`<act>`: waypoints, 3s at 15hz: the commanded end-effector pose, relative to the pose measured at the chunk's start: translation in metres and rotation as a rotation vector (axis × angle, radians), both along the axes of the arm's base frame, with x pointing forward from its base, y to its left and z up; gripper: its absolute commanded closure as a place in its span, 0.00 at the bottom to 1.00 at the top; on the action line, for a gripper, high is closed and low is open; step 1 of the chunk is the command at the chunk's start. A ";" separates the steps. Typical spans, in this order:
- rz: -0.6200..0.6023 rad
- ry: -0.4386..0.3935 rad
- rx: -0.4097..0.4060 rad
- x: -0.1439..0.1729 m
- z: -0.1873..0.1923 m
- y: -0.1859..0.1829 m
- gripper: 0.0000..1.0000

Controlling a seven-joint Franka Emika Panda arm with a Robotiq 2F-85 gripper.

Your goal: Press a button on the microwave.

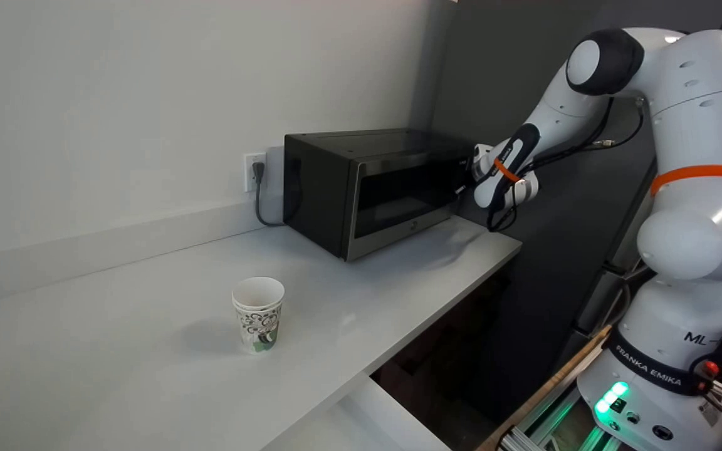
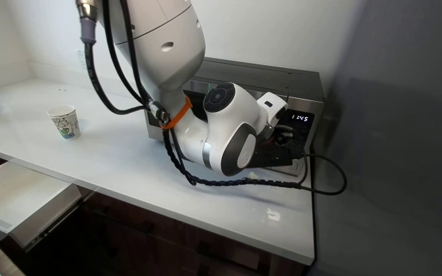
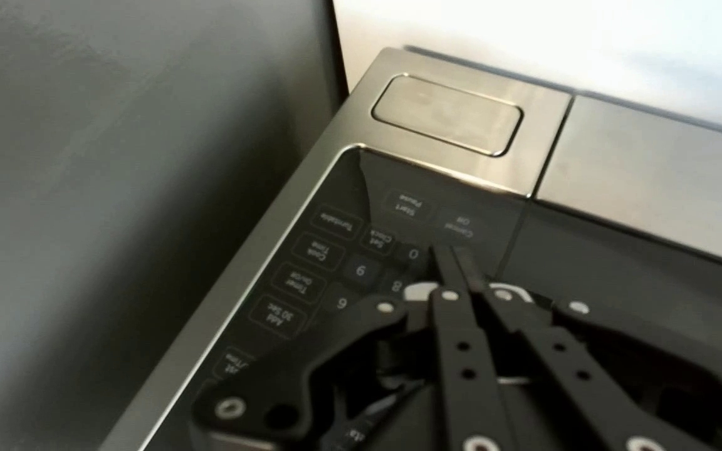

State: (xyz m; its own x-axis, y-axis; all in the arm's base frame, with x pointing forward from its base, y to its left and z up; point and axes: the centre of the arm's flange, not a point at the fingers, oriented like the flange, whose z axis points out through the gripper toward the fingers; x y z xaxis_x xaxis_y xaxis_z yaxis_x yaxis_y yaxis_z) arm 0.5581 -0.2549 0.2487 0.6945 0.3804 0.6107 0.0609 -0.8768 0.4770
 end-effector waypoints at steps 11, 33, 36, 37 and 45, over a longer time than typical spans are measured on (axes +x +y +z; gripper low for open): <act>0.021 -0.089 -0.003 0.018 -0.015 0.010 1.00; -0.053 0.037 -0.167 -0.019 -0.010 0.012 1.00; -0.072 0.158 -0.151 -0.033 -0.007 0.000 1.00; -0.079 0.203 -0.132 -0.039 -0.005 -0.004 1.00; -0.104 0.581 0.058 -0.102 0.063 0.012 1.00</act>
State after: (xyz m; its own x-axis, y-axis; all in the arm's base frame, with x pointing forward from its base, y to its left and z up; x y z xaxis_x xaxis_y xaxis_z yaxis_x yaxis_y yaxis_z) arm 0.4895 -0.2633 0.2599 0.9236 0.3130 0.2215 0.1970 -0.8829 0.4263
